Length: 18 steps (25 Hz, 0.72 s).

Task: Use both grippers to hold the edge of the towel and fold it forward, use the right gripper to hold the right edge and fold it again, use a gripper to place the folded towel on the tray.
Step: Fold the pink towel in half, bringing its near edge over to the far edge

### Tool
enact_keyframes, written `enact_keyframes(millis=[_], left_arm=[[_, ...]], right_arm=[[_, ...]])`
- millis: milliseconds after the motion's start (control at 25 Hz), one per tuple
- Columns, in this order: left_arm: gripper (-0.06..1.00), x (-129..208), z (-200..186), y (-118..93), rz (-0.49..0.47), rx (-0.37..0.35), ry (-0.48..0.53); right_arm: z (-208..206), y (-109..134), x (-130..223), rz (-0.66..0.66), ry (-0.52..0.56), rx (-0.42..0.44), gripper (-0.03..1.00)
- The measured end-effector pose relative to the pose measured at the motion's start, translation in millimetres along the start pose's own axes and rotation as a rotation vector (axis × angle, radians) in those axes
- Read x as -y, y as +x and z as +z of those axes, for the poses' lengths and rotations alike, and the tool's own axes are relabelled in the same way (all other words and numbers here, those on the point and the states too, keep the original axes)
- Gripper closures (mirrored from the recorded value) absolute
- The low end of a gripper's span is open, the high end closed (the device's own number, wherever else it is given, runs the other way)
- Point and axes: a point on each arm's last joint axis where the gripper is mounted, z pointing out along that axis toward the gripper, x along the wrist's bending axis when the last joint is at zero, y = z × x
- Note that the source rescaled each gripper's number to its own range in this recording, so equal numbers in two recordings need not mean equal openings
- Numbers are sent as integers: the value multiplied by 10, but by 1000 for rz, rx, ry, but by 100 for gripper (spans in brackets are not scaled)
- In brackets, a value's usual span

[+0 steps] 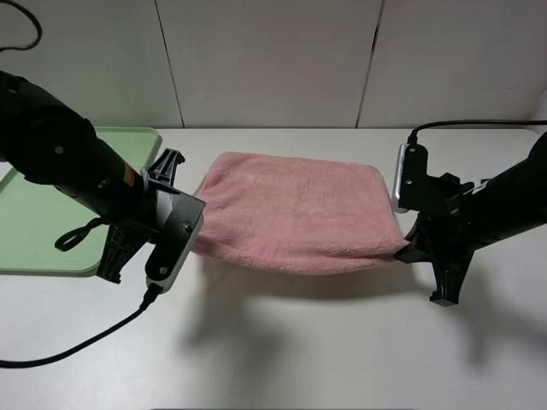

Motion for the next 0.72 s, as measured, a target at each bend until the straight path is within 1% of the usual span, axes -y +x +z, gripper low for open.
enact_keyframes(millis=[160, 320, 560, 720], left_arm=[[94, -9, -129, -5, -17, -12, 1], [94, -88, -238, -28, 22, -21, 10], [94, -278, -325, -68, 49, -46, 48], [94, -336, -357, -98, 15, -49, 86]], right_arm=[[-133, 16, -17, 10, -7, 10, 97], [-264, 48, -19, 25, -4, 11, 97], [-484, 105, -25, 28, -10, 25, 97], [-630, 149, -38, 37, -32, 38, 97]])
